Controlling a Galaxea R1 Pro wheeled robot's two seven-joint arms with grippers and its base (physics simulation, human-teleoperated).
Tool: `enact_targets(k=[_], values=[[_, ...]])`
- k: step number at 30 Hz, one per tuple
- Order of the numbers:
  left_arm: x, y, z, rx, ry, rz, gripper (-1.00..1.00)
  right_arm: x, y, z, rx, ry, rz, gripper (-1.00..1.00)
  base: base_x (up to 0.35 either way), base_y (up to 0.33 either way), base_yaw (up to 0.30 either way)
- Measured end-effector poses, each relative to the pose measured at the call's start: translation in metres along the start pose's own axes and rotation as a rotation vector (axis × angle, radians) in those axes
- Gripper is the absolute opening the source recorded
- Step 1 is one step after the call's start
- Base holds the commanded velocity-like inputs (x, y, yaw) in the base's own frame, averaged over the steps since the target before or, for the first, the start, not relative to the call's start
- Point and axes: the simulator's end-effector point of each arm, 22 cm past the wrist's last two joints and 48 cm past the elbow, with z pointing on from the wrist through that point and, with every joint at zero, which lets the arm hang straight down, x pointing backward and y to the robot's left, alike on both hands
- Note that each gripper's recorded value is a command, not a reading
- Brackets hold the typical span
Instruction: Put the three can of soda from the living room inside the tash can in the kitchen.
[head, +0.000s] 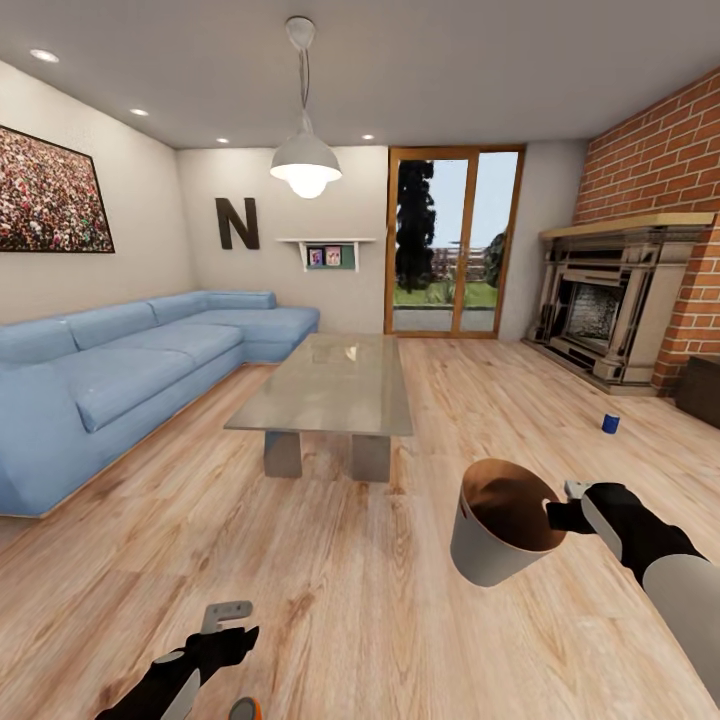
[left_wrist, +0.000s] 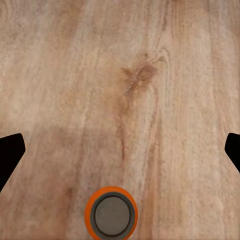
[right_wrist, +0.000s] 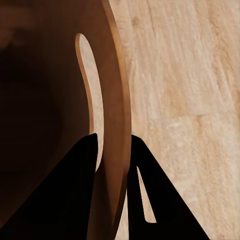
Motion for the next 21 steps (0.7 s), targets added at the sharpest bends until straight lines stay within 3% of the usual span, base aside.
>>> enact_targets(k=[14,21], values=[[0.0,0.0,0.0,-0.001,-0.001,0.0,1.0,0.001,0.0,0.0,0.001,0.001,-0.001,-1.0,0.0,0.0,0.0],[-0.006,0.0,0.0,0.0,-0.025,0.013,1.0,0.01,0.017,0.005,-0.026,-0.025,-0.02,-1.0,0.0,0.0,0.0]])
